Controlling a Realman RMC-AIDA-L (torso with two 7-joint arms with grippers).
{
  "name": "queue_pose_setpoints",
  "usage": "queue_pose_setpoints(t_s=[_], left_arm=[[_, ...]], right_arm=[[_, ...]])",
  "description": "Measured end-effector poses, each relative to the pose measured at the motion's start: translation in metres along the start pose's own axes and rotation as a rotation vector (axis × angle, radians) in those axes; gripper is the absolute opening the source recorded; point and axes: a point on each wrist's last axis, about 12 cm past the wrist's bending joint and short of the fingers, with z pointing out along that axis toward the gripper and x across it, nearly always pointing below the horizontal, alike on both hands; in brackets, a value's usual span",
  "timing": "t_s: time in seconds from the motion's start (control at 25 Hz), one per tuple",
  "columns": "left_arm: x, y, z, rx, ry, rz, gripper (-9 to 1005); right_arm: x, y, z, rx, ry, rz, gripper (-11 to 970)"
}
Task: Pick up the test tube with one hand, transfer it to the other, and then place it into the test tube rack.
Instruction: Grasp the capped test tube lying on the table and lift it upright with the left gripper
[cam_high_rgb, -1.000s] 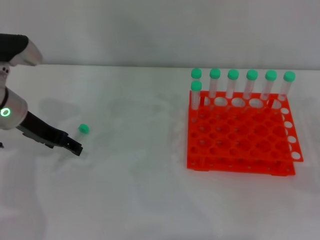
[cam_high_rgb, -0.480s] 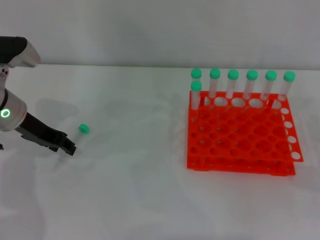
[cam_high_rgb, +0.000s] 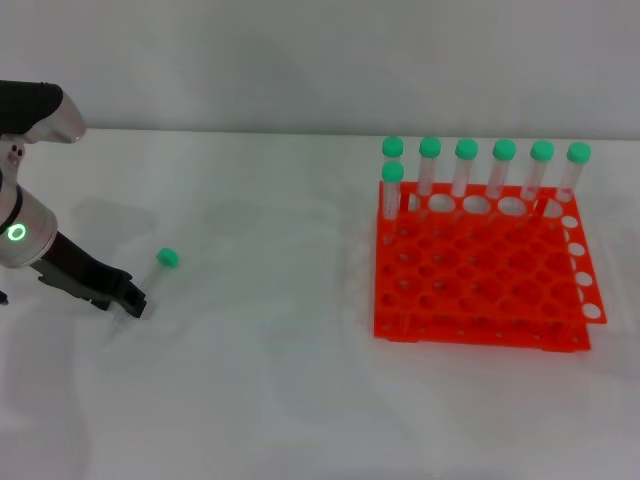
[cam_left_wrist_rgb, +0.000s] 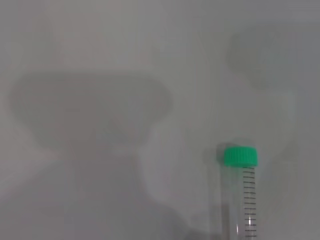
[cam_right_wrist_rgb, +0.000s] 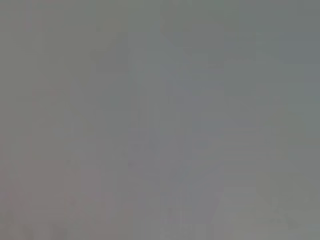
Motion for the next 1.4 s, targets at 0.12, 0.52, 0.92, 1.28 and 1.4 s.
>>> queue_pose_setpoints(t_s=[0.12, 0.52, 0.92, 1.28, 1.4], left_arm=[[-0.001, 0.000, 0.000, -0.004, 0.000, 0.002, 488], [-0.001, -0.003, 0.003, -0.001, 0.009, 0.005, 370], [-0.009, -0.004, -0.001, -0.008, -0.016, 0.013, 192], [-0.037, -0.013, -0.016, -0.023, -0.208, 0.059, 199], [-0.049, -0.018, -0.016, -0.015, -0.319, 0.080, 202]], right_arm=[[0.000, 0.000, 0.000, 0.001, 0.000, 0.000, 781], [-0.001, -0.002, 0.000, 0.010, -0.004, 0.002, 774], [-0.002, -0.004, 0.000, 0.014, -0.006, -0.005, 767], [-0.001, -0.007, -0.002, 0.024, -0.005, -0.002, 761], [-0.001, -0.007, -0.002, 0.026, -0.005, 0.002, 759]])
